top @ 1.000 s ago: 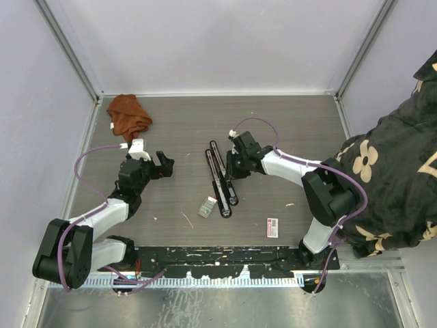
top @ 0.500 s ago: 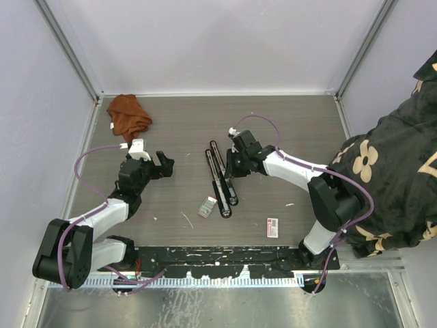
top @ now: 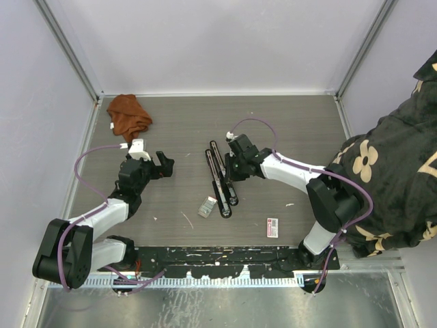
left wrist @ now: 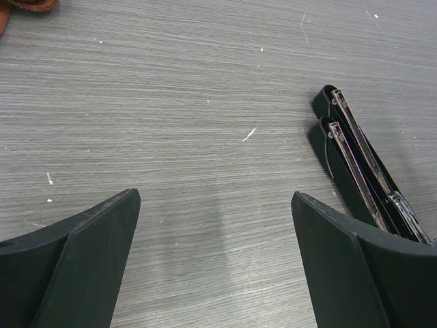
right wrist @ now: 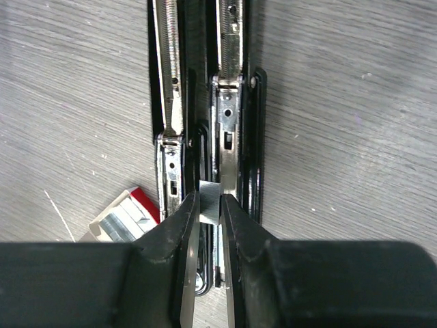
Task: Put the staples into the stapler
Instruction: Pick up the stapler.
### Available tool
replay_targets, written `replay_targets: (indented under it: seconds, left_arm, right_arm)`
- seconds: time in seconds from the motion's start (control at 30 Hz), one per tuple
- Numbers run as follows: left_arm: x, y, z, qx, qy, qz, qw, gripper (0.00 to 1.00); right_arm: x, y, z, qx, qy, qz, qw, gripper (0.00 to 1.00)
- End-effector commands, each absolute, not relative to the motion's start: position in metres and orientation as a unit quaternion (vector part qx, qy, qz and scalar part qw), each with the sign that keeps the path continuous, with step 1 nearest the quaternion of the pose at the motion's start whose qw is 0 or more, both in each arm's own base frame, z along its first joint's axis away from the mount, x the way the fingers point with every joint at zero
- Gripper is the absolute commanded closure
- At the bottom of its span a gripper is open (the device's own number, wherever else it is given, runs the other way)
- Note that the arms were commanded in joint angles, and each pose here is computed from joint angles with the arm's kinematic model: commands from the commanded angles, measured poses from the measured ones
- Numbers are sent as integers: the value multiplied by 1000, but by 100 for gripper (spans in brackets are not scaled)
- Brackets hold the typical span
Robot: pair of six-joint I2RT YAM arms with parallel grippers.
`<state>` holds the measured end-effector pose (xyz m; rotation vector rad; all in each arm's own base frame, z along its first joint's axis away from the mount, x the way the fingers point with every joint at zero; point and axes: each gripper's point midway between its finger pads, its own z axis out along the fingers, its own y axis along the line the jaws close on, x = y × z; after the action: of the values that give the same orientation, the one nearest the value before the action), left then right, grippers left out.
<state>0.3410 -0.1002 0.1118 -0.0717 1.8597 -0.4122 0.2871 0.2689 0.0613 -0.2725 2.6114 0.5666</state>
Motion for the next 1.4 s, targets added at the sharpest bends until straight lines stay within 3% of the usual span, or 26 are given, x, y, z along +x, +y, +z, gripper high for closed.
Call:
replay_targets:
  seconds: [0.0, 1.07, 1.23, 1.37]
  left_arm:
    - [346, -102, 131, -28, 776, -184, 602, 5]
    - [346, -102, 130, -29, 777, -186, 601, 5]
    - [346, -105, 135, -26, 775, -195, 601, 5]
    - [338, -126, 159, -36, 762, -269, 588, 5]
  right_arm:
    - [290, 267, 74, -94, 943, 199, 249, 78]
    - [282, 264, 60, -107, 949, 176, 239, 78]
    - [285, 268, 79, -117, 940, 186, 260, 78]
    - [284, 276, 111, -153, 919, 222, 289, 77]
